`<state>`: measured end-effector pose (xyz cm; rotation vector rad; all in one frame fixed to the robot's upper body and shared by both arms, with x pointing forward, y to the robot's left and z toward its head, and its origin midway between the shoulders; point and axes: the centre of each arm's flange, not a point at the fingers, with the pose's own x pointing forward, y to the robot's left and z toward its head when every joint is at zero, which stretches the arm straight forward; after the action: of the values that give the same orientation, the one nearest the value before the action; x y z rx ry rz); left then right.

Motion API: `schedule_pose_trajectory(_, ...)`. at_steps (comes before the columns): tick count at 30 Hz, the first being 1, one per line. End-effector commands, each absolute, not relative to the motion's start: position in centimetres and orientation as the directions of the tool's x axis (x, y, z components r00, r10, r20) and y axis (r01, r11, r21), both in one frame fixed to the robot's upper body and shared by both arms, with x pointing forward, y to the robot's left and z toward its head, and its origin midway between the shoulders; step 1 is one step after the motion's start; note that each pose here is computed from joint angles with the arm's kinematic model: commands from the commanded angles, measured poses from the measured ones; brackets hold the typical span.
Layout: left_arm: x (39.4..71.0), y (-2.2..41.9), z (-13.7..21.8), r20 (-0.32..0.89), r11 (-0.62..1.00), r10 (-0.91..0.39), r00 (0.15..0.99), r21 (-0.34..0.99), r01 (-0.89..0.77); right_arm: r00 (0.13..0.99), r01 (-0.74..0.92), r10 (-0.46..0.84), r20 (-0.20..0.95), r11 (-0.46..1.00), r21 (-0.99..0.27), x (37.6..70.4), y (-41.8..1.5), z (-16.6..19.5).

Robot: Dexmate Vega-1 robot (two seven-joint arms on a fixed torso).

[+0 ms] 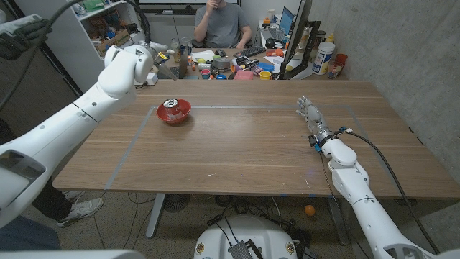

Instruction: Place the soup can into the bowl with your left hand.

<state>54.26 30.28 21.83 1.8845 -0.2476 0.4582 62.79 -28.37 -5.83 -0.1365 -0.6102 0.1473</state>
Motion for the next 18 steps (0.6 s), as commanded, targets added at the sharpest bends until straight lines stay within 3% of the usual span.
schedule_pose_trajectory(1, 52.5, 31.2, 22.1, 0.556, -0.287, -0.034, 0.83, 0.791, -0.541, 0.81, -0.082, 0.167, 0.562, 0.981, -0.174, 61.6, -27.2, -6.1)
schedule_pose_trajectory(18, 51.0, 33.4, 23.0, 0.626, -0.101, -0.151, 0.765, 0.76, -0.642, 0.807, -0.021, 0.099, 0.582, 0.99, -0.141, 57.6, -24.7, -9.4)
